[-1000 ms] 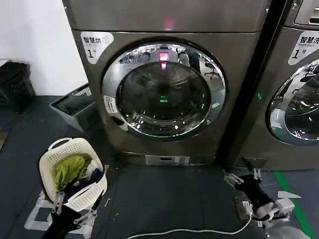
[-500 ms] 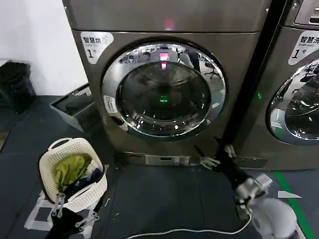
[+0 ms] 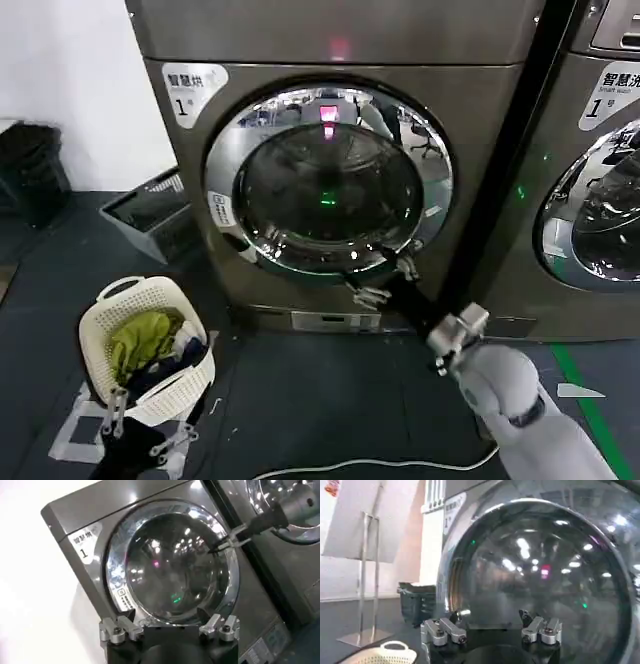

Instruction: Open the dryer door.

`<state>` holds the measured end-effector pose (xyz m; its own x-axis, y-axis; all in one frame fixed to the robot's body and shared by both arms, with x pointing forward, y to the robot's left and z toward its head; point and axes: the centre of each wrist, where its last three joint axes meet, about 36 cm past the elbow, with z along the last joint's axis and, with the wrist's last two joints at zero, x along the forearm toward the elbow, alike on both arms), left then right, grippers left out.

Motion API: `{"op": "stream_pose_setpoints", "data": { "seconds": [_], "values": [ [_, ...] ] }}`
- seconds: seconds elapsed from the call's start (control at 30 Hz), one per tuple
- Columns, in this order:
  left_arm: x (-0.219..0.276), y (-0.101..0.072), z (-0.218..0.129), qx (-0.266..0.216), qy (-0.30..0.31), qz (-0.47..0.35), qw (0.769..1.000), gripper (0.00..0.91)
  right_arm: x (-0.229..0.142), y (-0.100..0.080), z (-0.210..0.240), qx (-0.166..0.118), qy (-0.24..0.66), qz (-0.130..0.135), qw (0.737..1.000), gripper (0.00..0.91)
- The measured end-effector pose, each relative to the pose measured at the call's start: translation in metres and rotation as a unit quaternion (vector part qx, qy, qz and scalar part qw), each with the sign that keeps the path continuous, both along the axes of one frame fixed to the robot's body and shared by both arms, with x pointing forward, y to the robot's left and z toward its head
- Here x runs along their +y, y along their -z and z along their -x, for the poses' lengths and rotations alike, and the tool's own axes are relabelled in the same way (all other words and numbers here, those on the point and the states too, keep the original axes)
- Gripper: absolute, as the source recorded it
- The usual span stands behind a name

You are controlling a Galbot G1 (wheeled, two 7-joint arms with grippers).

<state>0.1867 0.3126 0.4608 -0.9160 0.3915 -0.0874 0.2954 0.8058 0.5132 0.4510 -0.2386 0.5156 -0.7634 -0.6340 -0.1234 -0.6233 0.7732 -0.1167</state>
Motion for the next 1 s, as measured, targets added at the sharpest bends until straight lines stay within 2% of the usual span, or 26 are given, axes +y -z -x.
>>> {"op": "stream_pose_setpoints", "data": {
  "seconds": [0.5, 1.0],
  "values": [
    [0.001, -0.003, 0.001, -0.008, -0.005, 0.000, 1.000, 0.907, 0.041, -0.009, -0.056, -0.004, -0.043, 0.015, 0.999, 0.907],
    [0.002, -0.004, 0.002, -0.009, -0.006, -0.001, 1.000, 0.907, 0.081, -0.014, -0.096, 0.006, -0.088, 0.032, 0.996, 0.907]
  ]
}}
